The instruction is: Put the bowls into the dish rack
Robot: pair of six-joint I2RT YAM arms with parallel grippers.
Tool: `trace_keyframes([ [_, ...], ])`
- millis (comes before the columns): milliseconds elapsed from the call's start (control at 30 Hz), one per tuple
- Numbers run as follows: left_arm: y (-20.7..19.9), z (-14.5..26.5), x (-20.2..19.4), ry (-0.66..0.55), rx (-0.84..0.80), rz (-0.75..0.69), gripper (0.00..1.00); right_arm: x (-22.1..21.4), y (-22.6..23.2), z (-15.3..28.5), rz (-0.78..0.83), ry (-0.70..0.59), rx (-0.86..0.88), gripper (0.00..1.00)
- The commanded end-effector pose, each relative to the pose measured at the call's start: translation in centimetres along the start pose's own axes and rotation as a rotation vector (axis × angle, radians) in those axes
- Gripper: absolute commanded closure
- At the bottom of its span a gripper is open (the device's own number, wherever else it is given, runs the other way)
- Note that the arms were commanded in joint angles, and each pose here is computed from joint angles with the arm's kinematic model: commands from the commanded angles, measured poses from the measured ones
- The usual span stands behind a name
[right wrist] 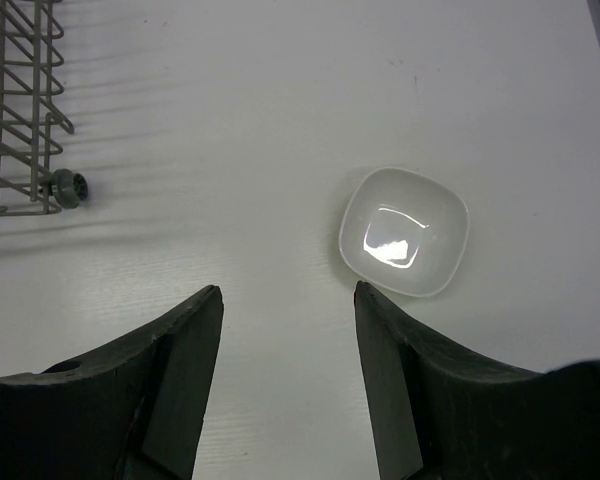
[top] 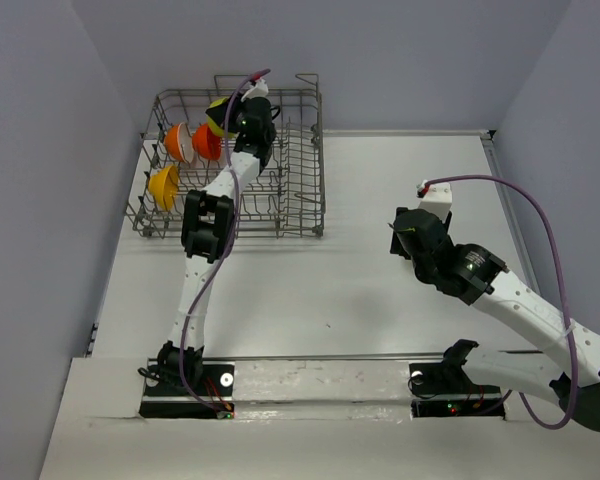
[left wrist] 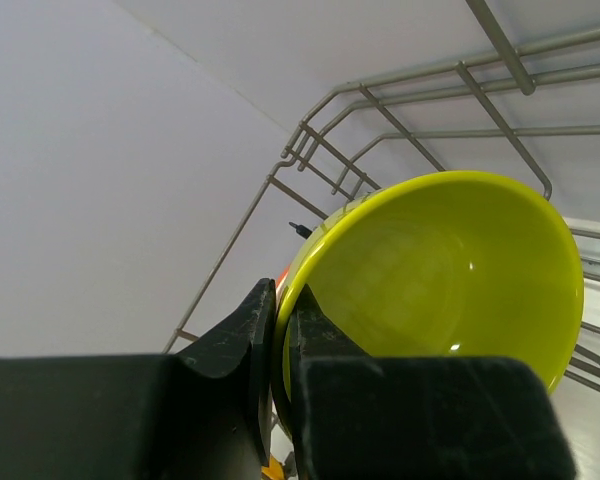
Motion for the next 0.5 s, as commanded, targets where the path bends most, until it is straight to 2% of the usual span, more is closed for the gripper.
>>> trace_keyframes([
  [0,0.7,0.5,0.6,-0.018,0.034,0.027,1.0,0.9,0.3,0.2,-0.032,-0.038,0.022,0.39],
  [467,0.0,2.1,1.3,-0.052,0.035,-0.026,1.0,0.7,0.1,0.2,-0.034,-0.04,0.019,0.39],
])
Point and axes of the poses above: each gripper's point midway between its finger pads, its own z axis back along the fingers, its own y axis along the line the jaws close on, x = y × z, the point moved 3 cm from there along z, back along the fingers, and after that the axes turned 13 degrees about -z, right-handed, at the moved point
